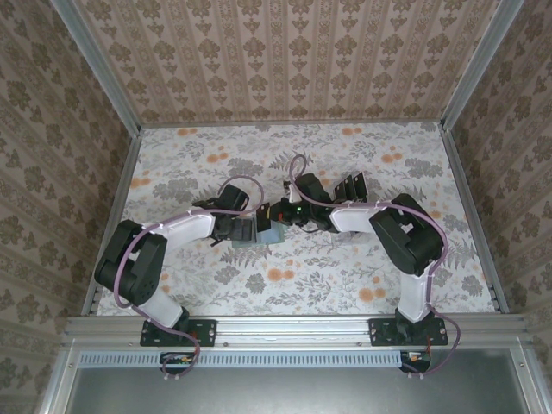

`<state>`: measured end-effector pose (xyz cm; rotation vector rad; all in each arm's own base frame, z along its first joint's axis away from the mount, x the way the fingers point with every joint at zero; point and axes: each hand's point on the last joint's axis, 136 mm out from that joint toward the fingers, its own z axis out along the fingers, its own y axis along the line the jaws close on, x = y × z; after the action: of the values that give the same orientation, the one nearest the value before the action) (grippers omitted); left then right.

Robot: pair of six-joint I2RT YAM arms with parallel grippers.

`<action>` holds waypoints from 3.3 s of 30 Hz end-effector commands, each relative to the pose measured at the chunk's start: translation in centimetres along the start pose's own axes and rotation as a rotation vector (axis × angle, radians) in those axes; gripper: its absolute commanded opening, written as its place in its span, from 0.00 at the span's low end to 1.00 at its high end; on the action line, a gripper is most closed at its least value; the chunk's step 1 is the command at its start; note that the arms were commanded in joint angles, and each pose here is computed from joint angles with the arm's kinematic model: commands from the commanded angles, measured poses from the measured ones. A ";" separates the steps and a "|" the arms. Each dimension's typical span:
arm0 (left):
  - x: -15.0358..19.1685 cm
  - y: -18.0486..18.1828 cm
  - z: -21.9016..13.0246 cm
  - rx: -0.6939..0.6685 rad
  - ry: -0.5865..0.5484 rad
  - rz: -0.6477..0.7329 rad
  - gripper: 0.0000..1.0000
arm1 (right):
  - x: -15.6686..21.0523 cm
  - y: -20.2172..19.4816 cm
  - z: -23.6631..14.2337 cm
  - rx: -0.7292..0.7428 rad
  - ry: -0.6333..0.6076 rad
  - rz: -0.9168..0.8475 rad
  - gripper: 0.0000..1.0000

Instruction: Put the credit cards into the card holder

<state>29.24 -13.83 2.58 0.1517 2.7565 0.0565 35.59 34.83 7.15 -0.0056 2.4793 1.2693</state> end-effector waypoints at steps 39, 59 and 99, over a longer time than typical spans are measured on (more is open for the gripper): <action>3.6 2.3 1.1 -0.093 0.115 0.019 1.00 | 4.4 -2.9 2.3 0.012 0.109 0.046 0.00; 3.6 2.3 1.1 -0.092 0.116 0.019 1.00 | 5.3 -3.8 3.3 0.027 0.149 0.075 0.00; 1.6 5.5 -0.7 -0.059 0.043 -0.249 1.00 | 3.8 -0.1 0.9 0.275 0.242 -0.097 0.61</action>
<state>28.20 -8.34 3.14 -0.1743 2.7840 0.0860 32.33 36.96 4.03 -0.1900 2.7973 1.0120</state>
